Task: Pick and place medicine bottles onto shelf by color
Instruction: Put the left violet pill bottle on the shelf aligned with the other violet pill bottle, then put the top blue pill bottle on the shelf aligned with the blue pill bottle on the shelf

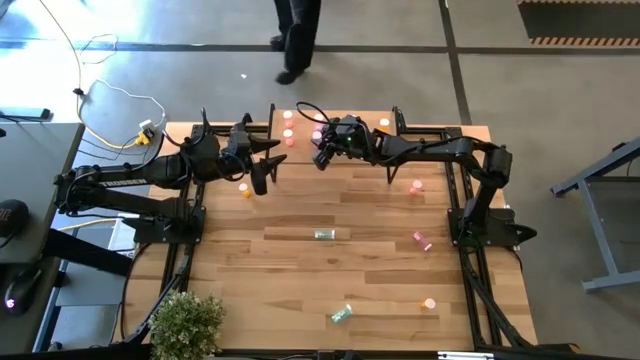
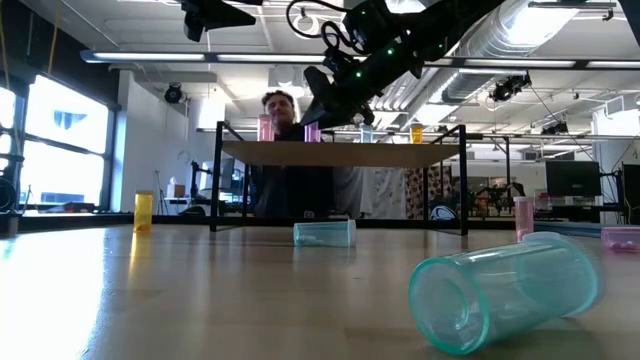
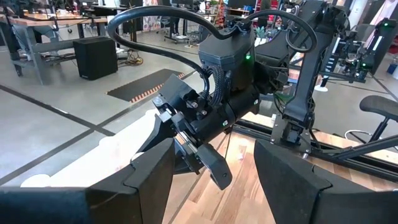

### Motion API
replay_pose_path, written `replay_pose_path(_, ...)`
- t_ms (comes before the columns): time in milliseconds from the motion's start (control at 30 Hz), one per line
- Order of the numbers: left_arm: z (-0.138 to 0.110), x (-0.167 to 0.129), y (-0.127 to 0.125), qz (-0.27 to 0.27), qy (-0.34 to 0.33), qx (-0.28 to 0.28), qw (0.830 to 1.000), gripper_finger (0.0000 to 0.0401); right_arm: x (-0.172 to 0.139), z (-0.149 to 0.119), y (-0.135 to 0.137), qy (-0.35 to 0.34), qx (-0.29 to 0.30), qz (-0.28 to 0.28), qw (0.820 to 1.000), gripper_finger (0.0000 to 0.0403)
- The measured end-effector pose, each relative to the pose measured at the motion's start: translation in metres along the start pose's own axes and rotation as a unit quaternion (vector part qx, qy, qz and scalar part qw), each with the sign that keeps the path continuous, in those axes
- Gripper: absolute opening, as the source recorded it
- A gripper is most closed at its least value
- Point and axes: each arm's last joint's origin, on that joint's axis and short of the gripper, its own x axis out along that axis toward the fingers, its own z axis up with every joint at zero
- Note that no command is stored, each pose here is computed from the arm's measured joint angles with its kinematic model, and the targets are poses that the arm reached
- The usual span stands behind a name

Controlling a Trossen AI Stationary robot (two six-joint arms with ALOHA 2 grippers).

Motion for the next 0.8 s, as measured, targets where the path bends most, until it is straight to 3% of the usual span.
replay_pose_path(300, 0.0, 0.0, 0.0, 0.0, 0.0, 0.0, 1.0, 0.0211, -0.003, 0.002, 0.0, 0.001, 0.002, 0.0, 1.0, 0.0209)
replay_pose_path(800, 0.0, 0.0, 0.0, 0.0, 0.0, 0.0, 1.0, 0.0211, -0.013, -0.002, -0.002, 0.057, 0.033, 0.0, 0.998, 0.0211)
